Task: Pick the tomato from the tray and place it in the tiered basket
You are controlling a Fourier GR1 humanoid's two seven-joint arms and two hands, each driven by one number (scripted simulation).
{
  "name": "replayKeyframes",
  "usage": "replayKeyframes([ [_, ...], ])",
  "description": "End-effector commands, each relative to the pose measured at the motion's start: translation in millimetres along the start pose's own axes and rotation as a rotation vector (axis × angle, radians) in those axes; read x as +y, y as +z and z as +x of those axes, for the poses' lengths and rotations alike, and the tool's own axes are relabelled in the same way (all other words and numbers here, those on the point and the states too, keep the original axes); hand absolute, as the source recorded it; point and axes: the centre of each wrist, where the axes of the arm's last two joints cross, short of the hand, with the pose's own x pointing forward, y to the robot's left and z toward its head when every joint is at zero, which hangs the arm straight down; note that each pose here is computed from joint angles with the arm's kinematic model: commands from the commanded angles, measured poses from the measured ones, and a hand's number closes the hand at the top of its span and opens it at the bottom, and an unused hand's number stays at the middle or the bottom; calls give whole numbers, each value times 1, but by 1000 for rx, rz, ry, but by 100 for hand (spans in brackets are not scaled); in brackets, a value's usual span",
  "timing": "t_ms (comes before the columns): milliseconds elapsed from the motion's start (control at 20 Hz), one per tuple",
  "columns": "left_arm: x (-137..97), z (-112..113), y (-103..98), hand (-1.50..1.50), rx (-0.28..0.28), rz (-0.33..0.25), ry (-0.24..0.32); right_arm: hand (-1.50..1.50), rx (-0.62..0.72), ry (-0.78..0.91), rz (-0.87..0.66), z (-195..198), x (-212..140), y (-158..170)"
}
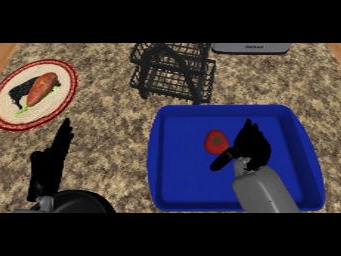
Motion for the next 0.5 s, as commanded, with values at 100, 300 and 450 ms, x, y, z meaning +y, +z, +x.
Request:
replayKeyframes([
  [100, -20, -17, 14, 0, 56, -40, 62, -150, 244, -35, 43, 11, 0, -3],
  [300, -32, -21, 14, 0, 67, -21, 43, -150, 236, -27, 56, 9, 14, 0],
  [450, -18, -9, 7, 0, 56, -22, 55, 150, 223, -54, 48, 14, 14, 2],
])
